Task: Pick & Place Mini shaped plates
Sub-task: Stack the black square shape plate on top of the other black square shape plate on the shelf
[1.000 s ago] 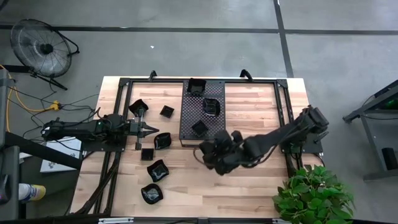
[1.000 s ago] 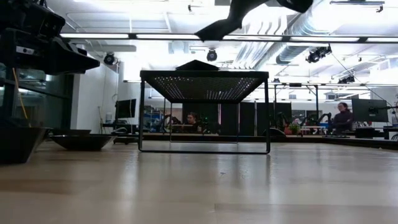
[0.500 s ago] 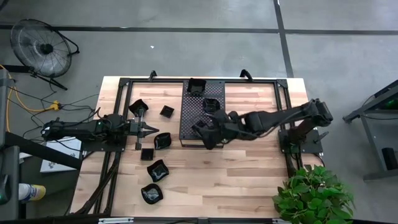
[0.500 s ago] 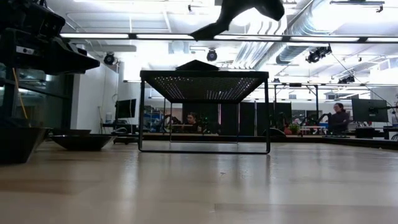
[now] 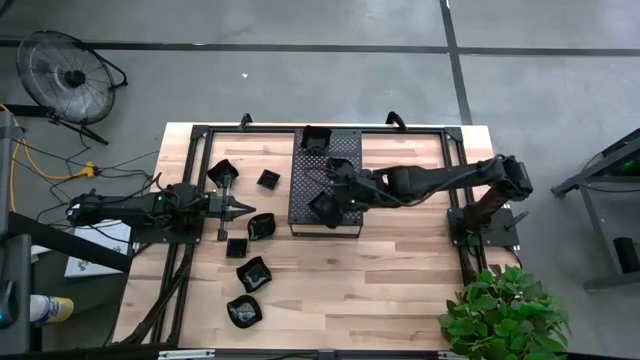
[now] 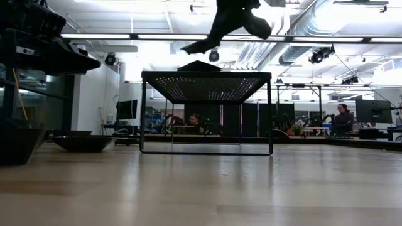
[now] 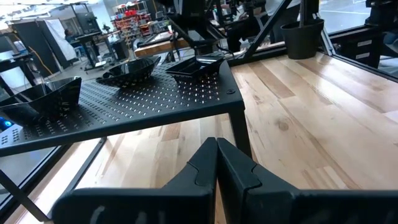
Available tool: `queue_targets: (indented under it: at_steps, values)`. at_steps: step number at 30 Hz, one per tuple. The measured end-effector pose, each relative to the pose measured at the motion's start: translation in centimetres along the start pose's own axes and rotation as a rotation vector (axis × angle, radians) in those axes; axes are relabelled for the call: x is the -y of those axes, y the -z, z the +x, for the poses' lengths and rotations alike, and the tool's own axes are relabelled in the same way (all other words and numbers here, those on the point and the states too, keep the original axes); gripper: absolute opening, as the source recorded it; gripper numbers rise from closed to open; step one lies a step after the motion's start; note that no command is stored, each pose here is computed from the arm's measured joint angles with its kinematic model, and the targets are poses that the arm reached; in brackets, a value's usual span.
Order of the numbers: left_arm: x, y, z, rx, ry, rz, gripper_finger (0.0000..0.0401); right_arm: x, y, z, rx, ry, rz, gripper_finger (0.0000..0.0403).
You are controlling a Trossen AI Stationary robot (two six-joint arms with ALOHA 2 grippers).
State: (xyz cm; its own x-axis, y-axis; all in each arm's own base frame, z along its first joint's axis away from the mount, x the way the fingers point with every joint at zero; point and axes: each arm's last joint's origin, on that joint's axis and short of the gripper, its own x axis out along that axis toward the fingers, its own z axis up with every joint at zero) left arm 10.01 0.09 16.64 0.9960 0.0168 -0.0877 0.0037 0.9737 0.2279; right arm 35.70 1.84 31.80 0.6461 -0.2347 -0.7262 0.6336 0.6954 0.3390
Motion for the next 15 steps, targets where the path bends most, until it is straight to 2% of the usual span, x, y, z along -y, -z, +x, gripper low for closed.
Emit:
queue_targets:
  at_steps: [7,15]
  values:
    - [0.0,0.0,0.0,0.000,0.000,0.000,0.0001,0.8,-0.7,0.9,-0.013,-0.043,0.020,0.0000]
    - [0.0,0.0,0.0,0.000,0.000,0.000,0.0001,1.3,-1.2,1.1,-0.038,-0.061,0.099,0.0000]
